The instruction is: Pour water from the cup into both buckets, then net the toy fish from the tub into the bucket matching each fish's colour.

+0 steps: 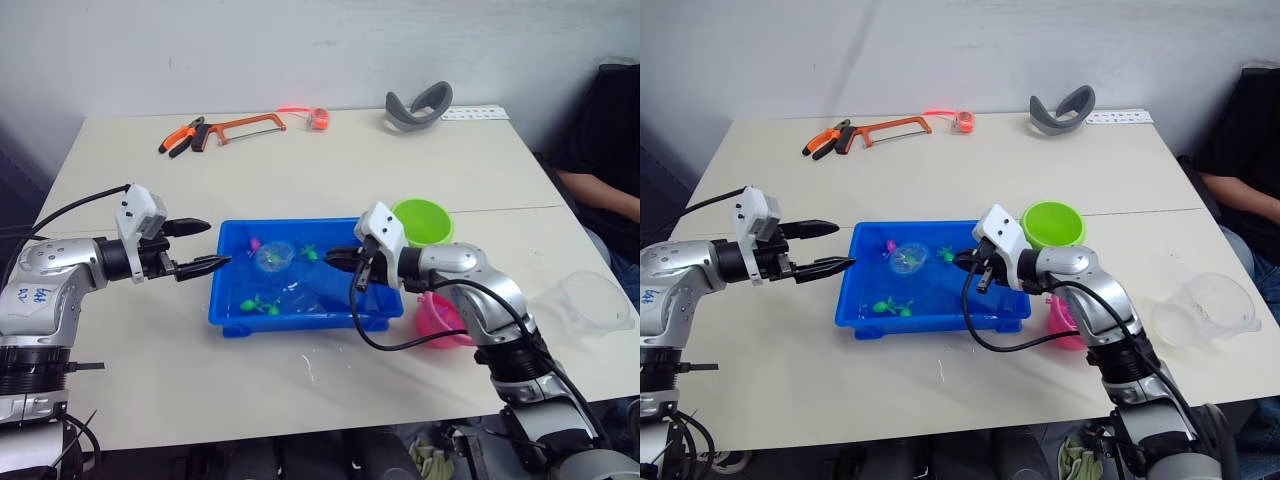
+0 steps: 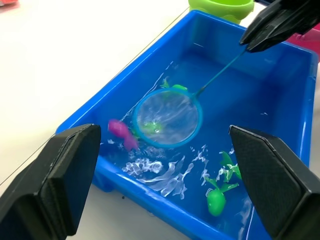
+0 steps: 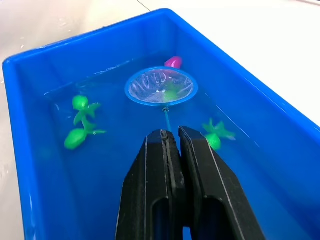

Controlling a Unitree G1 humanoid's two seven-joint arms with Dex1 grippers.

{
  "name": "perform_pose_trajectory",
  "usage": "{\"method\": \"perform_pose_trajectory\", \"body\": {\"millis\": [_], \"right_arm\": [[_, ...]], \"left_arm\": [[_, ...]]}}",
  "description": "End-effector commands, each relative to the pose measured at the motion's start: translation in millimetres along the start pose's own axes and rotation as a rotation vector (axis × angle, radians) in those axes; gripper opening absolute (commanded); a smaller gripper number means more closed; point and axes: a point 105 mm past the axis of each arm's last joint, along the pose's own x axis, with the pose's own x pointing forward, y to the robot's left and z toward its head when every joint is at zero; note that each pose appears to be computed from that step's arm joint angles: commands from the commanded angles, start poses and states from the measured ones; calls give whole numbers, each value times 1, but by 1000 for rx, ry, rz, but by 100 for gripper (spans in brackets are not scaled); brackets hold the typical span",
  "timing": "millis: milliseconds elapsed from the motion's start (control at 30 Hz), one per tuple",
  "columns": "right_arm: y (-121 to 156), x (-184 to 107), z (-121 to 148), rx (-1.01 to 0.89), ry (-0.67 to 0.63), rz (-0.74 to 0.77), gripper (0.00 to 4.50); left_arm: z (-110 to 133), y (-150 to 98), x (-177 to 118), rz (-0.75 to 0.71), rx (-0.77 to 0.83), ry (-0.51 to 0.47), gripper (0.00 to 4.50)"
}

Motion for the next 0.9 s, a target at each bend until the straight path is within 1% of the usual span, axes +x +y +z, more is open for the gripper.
{"method": "perform_pose_trajectory", "body": {"millis": [33,167,367,600,900], "right_arm": [[1,-7,9,-34,-20,-6,0],[-2,-5,9,-40,-16,-10,0],[-8,9,8,-72,6,-13,0],[-11,28,0,-169,56,11,0],[-7,51,15,-160,-9,43,0]], "left_arm": [[6,1,0,-20,40,2,445],[-2,2,-6,-31,44,47,445],[-13,-3,-20,-41,46,104,445],[-11,-7,-25,-24,48,96,445],[-8,-7,-29,7,45,79,445]]}}
